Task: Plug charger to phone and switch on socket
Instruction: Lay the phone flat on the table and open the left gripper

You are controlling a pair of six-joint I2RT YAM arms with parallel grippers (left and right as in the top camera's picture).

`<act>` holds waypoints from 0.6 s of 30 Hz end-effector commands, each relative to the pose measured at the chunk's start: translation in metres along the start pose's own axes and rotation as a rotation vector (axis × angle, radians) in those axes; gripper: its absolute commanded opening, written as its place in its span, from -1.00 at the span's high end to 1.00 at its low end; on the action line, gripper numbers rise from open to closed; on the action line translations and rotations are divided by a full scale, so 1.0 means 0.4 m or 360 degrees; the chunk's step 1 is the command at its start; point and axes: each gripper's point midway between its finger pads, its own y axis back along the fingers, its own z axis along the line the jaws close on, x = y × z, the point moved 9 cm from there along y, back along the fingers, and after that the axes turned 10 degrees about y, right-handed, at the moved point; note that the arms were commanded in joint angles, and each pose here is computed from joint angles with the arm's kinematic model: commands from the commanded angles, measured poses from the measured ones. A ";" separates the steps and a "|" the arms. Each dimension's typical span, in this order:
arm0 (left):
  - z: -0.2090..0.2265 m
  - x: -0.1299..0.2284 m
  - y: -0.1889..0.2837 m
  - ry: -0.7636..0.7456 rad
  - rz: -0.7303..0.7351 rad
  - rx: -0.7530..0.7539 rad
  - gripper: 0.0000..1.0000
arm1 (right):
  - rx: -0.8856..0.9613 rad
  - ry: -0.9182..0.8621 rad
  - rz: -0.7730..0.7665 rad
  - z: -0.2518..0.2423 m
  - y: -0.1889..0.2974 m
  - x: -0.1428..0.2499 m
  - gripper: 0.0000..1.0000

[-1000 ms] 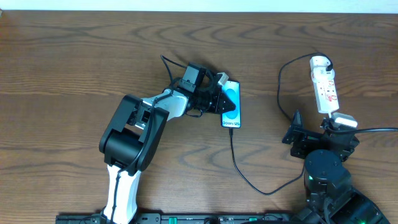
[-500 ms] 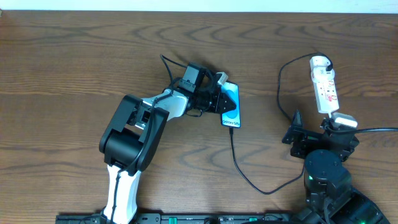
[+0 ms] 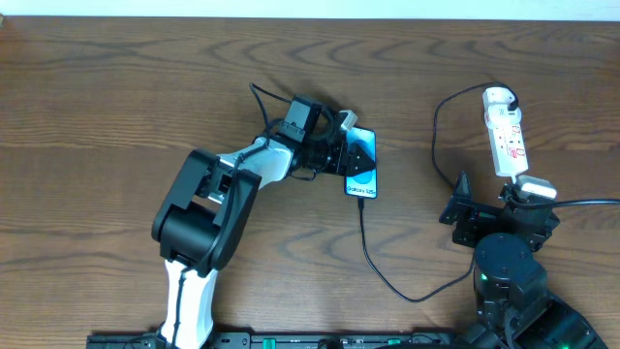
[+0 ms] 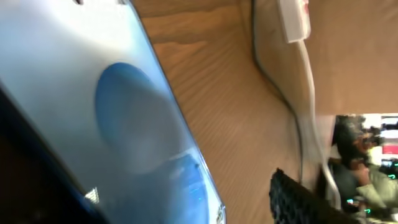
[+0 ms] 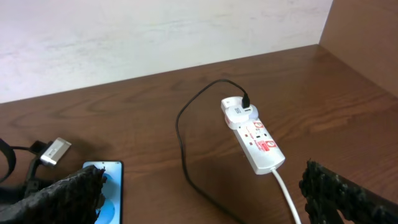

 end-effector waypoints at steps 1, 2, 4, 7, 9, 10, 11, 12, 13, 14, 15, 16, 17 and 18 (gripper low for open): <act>0.098 0.033 -0.009 0.0141 -0.0033 -0.0400 -0.51 | 0.0011 -0.0038 -0.0016 -0.004 0.004 -0.011 -0.99; 0.107 0.038 -0.007 0.0162 -0.0030 -0.0456 -0.52 | 0.0011 -0.0038 -0.0017 -0.004 0.004 -0.011 -0.98; 0.117 0.046 -0.004 0.0192 -0.0020 -0.0524 -0.57 | 0.0011 -0.0038 -0.0016 -0.004 0.004 -0.011 -0.99; 0.128 0.052 0.001 0.0214 -0.0020 -0.0599 -0.59 | 0.0011 -0.0038 -0.0016 -0.004 0.004 -0.011 -0.99; 0.128 0.052 0.001 0.0215 -0.0019 -0.0600 -0.59 | 0.0011 -0.0038 -0.0016 -0.004 0.004 -0.011 -0.99; 0.128 0.052 0.001 0.0214 -0.0020 -0.0599 -0.59 | 0.0011 -0.0038 -0.0016 -0.004 0.004 -0.011 -0.99; 0.128 0.052 0.001 0.0215 -0.0020 -0.0599 -0.60 | 0.0011 -0.0038 -0.0016 -0.004 0.004 -0.011 -0.99; 0.128 0.052 0.001 0.0214 -0.0020 -0.0599 -0.60 | 0.0011 -0.0038 -0.0017 -0.004 0.004 -0.011 -0.99; 0.128 0.052 0.001 0.0215 -0.0019 -0.0600 -0.58 | 0.0011 -0.0038 -0.0016 -0.004 0.004 -0.011 -0.99; 0.128 0.052 0.001 0.0215 -0.0019 -0.0600 -0.59 | 0.0011 -0.0038 -0.0016 -0.004 0.004 -0.011 -0.98; 0.128 0.052 0.001 0.0214 -0.0020 -0.0599 -0.59 | 0.0011 -0.0038 -0.0016 -0.004 0.004 -0.011 -0.99; 0.128 0.052 0.001 0.0215 -0.0019 -0.0600 -0.59 | 0.0011 -0.0038 -0.0016 -0.004 0.004 -0.011 -0.98; 0.128 0.052 0.001 0.0214 -0.0020 -0.0599 -0.60 | 0.0011 -0.0038 -0.0016 -0.004 0.004 -0.011 -0.99; 0.128 0.052 0.001 0.0214 -0.0020 -0.0599 -0.61 | 0.0011 -0.0038 -0.0016 -0.004 0.004 -0.011 -0.99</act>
